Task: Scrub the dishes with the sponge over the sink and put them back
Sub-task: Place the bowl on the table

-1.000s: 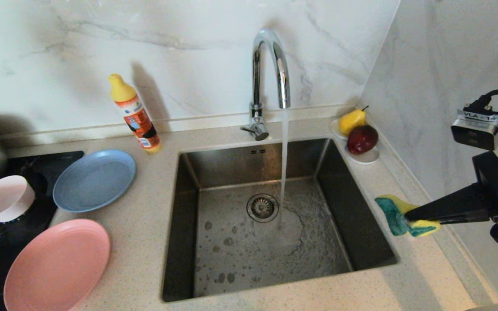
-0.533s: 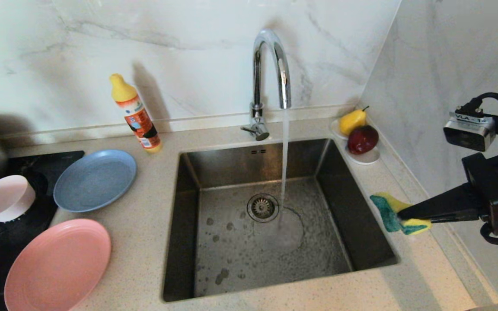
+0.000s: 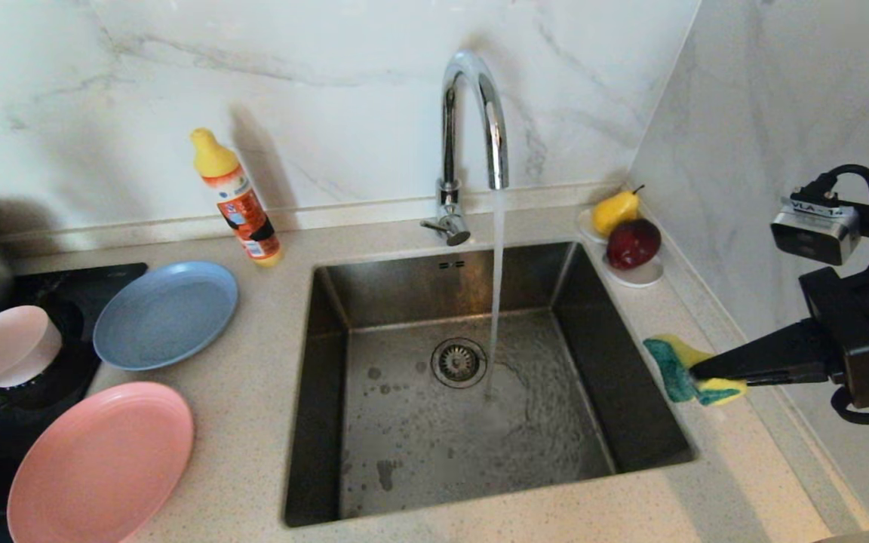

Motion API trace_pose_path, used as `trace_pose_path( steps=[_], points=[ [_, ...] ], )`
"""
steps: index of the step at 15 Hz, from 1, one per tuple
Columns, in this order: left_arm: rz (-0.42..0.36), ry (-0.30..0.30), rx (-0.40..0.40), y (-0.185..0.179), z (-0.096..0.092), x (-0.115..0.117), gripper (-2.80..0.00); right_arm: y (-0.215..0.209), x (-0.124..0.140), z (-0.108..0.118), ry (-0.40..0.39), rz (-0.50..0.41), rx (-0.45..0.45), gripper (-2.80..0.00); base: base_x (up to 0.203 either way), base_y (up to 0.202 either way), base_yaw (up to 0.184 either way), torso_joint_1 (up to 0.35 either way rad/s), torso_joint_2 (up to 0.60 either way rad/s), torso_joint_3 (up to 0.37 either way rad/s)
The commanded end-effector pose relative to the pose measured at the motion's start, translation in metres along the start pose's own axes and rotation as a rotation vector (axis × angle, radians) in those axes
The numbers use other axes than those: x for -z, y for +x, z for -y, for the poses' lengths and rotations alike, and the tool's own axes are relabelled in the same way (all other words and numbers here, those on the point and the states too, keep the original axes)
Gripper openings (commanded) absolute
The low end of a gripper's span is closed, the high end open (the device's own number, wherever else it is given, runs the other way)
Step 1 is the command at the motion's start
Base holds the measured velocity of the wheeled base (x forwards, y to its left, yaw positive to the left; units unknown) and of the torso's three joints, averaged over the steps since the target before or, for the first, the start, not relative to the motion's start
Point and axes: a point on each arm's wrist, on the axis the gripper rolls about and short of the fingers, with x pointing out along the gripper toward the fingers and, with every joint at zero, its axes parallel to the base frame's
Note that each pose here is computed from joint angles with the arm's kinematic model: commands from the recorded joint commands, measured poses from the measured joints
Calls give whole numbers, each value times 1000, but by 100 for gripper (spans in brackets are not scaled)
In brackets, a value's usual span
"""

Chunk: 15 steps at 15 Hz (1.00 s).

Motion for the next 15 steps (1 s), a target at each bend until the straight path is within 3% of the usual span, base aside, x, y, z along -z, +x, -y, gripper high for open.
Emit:
trace_pose_path(
  steps=[1,7,15],
  points=[
    [-26,-12,-6,23,-4,-4,-280,2,-1,2,9,-10,1,-280,0,0,0,0,0,0],
    [-19,14,137,33,2,-11,-280,-1,0,1,6,-2,-1,-280,0,0,0,0,0,0],
    [-17,25,142,59,3,-19,-280,-1,0,0,6,0,-2,-280,0,0,0,0,0,0]
  ],
)
